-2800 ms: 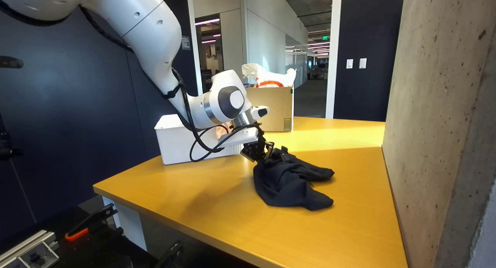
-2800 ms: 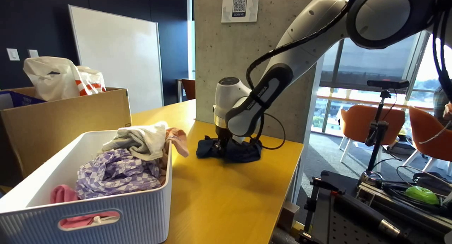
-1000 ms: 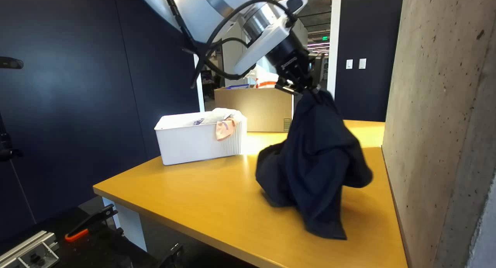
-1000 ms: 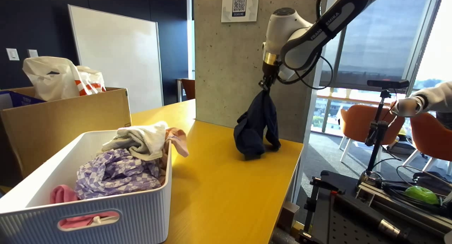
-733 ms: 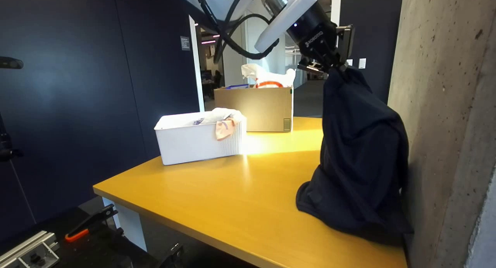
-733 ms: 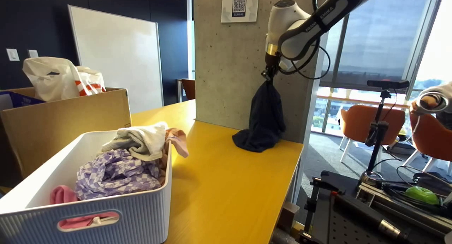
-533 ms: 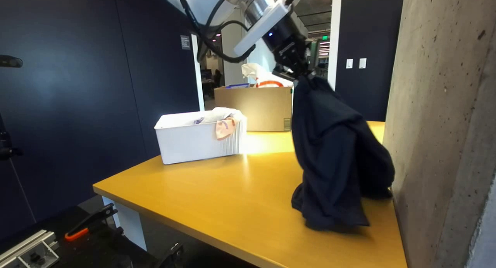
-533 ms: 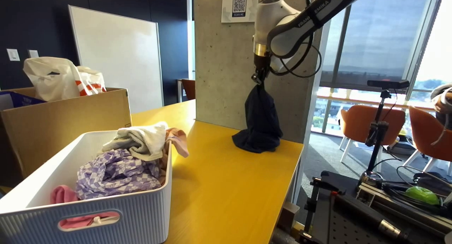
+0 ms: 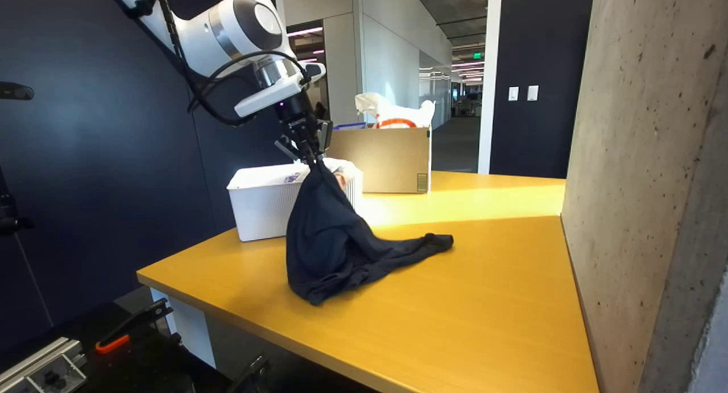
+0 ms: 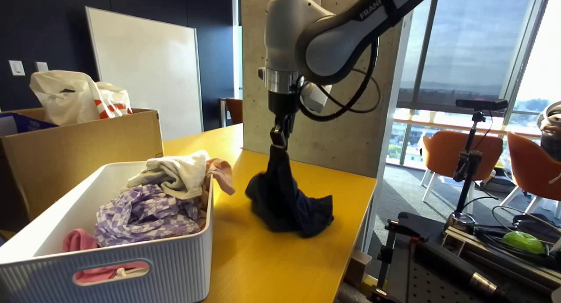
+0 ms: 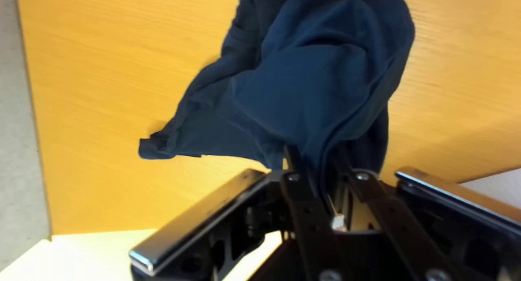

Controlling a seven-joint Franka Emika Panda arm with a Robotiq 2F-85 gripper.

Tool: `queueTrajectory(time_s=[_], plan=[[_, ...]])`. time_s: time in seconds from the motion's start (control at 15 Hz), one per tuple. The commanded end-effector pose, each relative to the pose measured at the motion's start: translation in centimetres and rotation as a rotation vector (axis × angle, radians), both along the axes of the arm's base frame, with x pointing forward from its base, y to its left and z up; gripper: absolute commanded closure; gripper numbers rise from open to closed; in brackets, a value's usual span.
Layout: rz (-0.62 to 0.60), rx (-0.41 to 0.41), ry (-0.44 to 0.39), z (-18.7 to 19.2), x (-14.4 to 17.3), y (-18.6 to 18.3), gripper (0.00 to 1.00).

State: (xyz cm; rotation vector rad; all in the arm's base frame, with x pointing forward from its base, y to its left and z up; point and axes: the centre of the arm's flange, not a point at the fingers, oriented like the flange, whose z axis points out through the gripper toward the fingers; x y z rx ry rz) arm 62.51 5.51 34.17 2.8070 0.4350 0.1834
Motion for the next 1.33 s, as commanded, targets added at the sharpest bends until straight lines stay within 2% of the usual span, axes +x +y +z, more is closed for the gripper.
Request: queueTrajectory(time_s=[0.0, 0.2, 0.47, 0.73, 0.87, 1.07, 1.27], plan=[[0.161, 0.092, 0.084, 0.5, -1.0, 0.6, 0.49], [0.252, 0.161, 0.177, -0.1, -2.1, -0.1, 0.27], [0.256, 0.224, 0.251, -1.2, -4.5, -2.4, 0.01], [0.218, 0.286, 0.281, -2.5, -5.9, -6.4, 0.0], [0.181, 0.333, 0.266, -3.4, -6.2, -9.6, 0.0], [0.143, 0.444, 0.236, -4.8, -5.6, -13.7, 0.0], [0.121, 0.553, 0.244, -6.8, -4.9, -16.1, 0.0]])
